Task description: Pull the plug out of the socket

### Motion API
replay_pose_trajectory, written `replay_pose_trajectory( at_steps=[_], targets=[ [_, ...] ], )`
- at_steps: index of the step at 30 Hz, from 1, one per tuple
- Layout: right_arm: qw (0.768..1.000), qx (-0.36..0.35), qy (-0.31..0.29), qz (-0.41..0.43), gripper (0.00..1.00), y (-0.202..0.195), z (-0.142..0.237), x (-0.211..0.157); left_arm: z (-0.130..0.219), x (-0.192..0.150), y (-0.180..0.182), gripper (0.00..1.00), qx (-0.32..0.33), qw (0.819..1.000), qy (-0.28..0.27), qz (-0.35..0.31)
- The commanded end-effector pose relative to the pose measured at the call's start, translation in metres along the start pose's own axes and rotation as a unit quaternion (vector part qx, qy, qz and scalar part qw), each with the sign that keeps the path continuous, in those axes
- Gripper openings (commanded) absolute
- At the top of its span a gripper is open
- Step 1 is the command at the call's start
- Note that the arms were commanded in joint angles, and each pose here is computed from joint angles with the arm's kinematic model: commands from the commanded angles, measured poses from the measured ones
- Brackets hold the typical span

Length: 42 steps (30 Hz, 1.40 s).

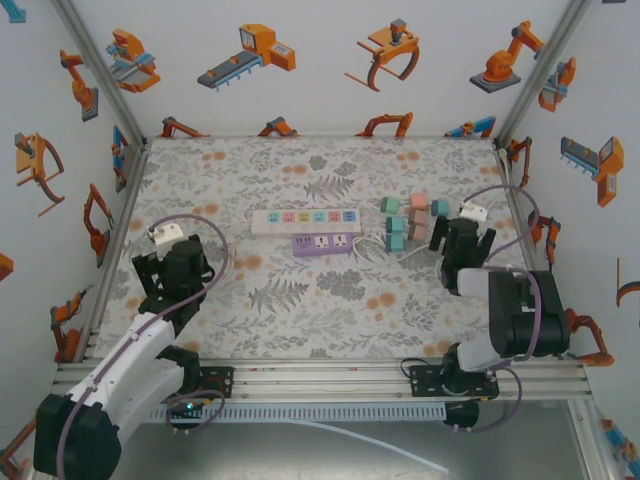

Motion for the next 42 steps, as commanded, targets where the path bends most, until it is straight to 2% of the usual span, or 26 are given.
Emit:
replay_pose_trajectory(
  at_steps=[1, 4, 6, 13, 17, 19, 22, 23, 25, 27, 28, 42],
  targets=[
    [0.997, 0.021, -0.07, -0.005, 0.95, 0.001, 0.0, 0.006, -0.002, 0.004, -0.007, 0.97, -0.045, 0.999, -0.01, 0.004],
    [0.998, 0.011, -0.061, -0.026, 0.95, -0.005, -0.001, 0.006, -0.003, -0.002, -0.011, 0.97, -0.089, 0.996, -0.015, -0.001],
    [0.998, 0.01, -0.063, -0.024, 0.99, -0.005, -0.003, 0.006, -0.008, -0.005, -0.01, 0.97, -0.101, 0.995, -0.023, 0.011],
    [0.997, 0.036, -0.065, -0.011, 0.99, -0.001, -0.004, 0.009, -0.048, -0.015, -0.016, 0.97, -0.135, 0.989, -0.016, 0.055],
    [0.997, 0.036, -0.065, -0.011, 0.99, -0.001, -0.004, 0.009, -0.078, -0.011, -0.042, 0.97, -0.165, 0.986, 0.005, 0.033],
    [0.997, 0.037, -0.065, -0.011, 0.99, 0.0, -0.004, 0.009, -0.09, -0.009, -0.051, 0.97, -0.157, 0.987, 0.026, 0.008],
    [0.997, 0.037, -0.065, -0.01, 0.99, -0.001, -0.004, 0.009, -0.107, -0.029, -0.055, 0.97, -0.16, 0.987, 0.015, 0.011],
    [0.997, 0.037, -0.065, -0.01, 0.99, 0.0, -0.004, 0.009, -0.107, -0.03, -0.055, 0.97, -0.17, 0.985, -0.007, 0.014],
    [0.997, 0.038, -0.066, -0.01, 0.99, 0.0, -0.004, 0.009, -0.106, -0.03, -0.055, 0.97, -0.17, 0.985, 0.033, 0.005],
    [0.997, 0.039, -0.066, -0.01, 0.99, 0.0, -0.004, 0.009, -0.109, -0.03, -0.054, 0.97, -0.179, 0.984, 0.016, 0.015],
    [0.997, 0.039, -0.066, -0.009, 0.99, 0.0, -0.004, 0.009, -0.109, -0.03, -0.053, 0.97, -0.172, 0.985, 0.032, 0.013],
    [0.997, 0.042, -0.064, -0.008, 0.99, 0.0, -0.005, 0.01, -0.109, -0.028, -0.053, 0.97, -0.175, 0.984, 0.025, 0.015]
  ],
)
Point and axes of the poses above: each hand's point on the last joint's axis, 136 mm out from that joint toward the fingers, its own z axis back along the fingers, its own y axis along the line the jaws close on, x = y × z, the point moved 9 cm from there along z, back along the fingers, and after that the axes turned 15 degrees about z, right-handed, at the moved point
